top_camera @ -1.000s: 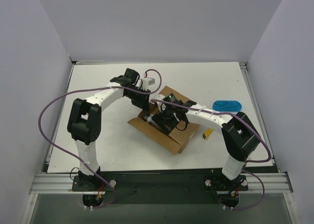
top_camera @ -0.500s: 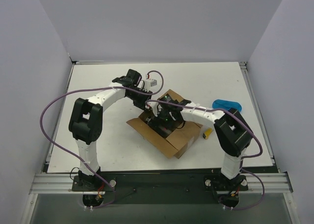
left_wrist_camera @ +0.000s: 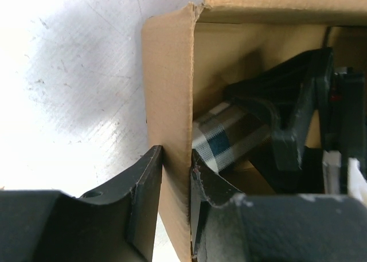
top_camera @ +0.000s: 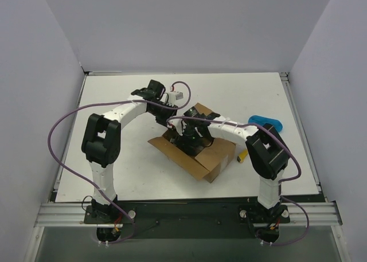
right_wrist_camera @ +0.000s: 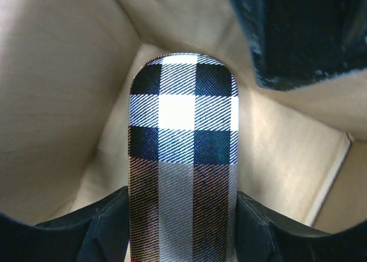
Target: Unpack the express box
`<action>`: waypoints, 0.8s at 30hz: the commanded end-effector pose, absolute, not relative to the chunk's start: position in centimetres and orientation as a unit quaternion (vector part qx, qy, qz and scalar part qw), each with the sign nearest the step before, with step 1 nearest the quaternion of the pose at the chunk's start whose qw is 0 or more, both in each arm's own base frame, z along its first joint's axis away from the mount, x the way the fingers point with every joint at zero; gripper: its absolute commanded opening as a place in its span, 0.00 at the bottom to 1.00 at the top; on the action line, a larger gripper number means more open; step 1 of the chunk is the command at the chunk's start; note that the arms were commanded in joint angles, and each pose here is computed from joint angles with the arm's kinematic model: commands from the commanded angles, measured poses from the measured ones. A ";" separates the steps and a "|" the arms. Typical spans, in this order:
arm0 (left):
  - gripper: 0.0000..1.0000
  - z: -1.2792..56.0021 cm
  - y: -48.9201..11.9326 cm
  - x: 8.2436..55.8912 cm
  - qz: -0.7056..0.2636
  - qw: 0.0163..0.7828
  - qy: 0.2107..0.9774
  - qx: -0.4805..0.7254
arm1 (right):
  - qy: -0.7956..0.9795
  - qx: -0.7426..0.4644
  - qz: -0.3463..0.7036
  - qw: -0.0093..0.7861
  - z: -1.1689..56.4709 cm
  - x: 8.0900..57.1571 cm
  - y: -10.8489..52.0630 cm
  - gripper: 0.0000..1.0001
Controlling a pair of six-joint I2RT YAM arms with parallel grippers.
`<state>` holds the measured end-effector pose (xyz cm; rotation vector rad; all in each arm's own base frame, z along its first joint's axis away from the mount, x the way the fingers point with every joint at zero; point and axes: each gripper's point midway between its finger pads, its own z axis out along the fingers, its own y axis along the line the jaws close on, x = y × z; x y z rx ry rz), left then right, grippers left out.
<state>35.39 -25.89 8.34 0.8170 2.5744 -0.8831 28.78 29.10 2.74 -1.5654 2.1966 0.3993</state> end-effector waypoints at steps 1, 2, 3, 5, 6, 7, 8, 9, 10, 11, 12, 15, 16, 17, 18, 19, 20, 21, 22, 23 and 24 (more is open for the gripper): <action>0.33 11.0 -27.5 36.4 -0.338 0.170 0.877 0.296 | 0.761 -0.573 0.197 0.234 8.4 29.4 29.8 0.33; 0.33 11.1 -27.4 36.6 -0.336 0.173 0.877 0.296 | 0.766 -0.561 0.208 0.235 9.4 29.9 29.1 0.32; 0.33 11.0 -27.0 37.1 -0.333 0.176 0.879 0.292 | 0.762 -0.557 0.218 0.247 10.8 30.2 29.0 0.32; 0.33 10.9 -26.6 37.6 -0.331 0.178 0.882 0.285 | 0.755 -0.550 0.239 0.266 13.6 30.7 29.1 0.31; 0.33 11.3 -26.5 38.2 -0.330 0.186 0.881 0.284 | 0.756 -0.540 0.241 0.283 15.2 31.2 28.6 0.31; 0.33 11.5 -26.3 38.6 -0.328 0.190 0.882 0.281 | 0.758 -0.525 0.247 0.298 16.8 31.8 28.7 0.32; 0.33 11.7 -26.3 38.8 -0.326 0.194 0.881 0.282 | 0.760 -0.515 0.247 0.309 17.8 32.2 28.5 0.32; 0.33 12.0 -26.4 39.1 -0.325 0.199 0.880 0.283 | 0.761 -0.503 0.247 0.327 19.4 32.8 28.0 0.32; 0.33 12.2 -26.4 39.3 -0.323 0.203 0.879 0.284 | 0.762 -0.489 0.251 0.343 20.9 33.3 27.9 0.32; 0.33 12.3 -26.4 39.4 -0.323 0.205 0.878 0.286 | 0.760 -0.482 0.259 0.352 21.9 33.5 27.7 0.32; 0.33 12.4 -26.4 39.5 -0.323 0.206 0.878 0.286 | 0.764 -0.461 0.262 0.368 23.3 34.3 26.9 0.32; 0.33 13.1 -26.5 39.8 -0.322 0.216 0.876 0.288 | 0.776 -0.393 0.296 0.395 26.5 35.5 26.3 0.30; 0.33 13.5 -26.5 39.9 -0.320 0.221 0.874 0.292 | 0.784 -0.351 0.307 0.411 27.6 36.6 25.7 0.29; 0.33 13.6 -26.3 40.0 -0.314 0.224 0.875 0.294 | 0.785 -0.331 0.310 0.421 28.3 36.9 25.1 0.28; 0.33 13.7 -26.1 40.0 -0.308 0.227 0.874 0.299 | 0.788 -0.312 0.309 0.431 28.8 37.4 24.6 0.27; 0.33 13.9 -25.9 40.0 -0.304 0.230 0.874 0.301 | 0.790 -0.286 0.304 0.449 29.4 38.7 23.3 0.27; 0.33 13.9 -25.6 39.8 -0.297 0.230 0.876 0.302 | 0.794 -0.268 0.303 0.454 29.8 39.0 22.5 0.27; 0.33 13.9 -25.3 39.8 -0.295 0.231 0.876 0.304 | 0.799 -0.253 0.285 0.465 29.9 39.8 21.4 0.27; 0.33 14.1 -25.0 39.5 -0.294 0.232 0.876 0.303 | 0.806 -0.236 0.267 0.473 29.9 40.5 20.0 0.27; 0.33 14.0 -24.8 39.4 -0.291 0.231 0.878 0.301 | 0.809 -0.233 0.240 0.483 29.8 41.0 18.7 0.27; 0.33 14.1 -24.6 39.3 -0.290 0.231 0.879 0.299 | 0.818 -0.225 0.218 0.482 29.0 41.3 17.6 0.27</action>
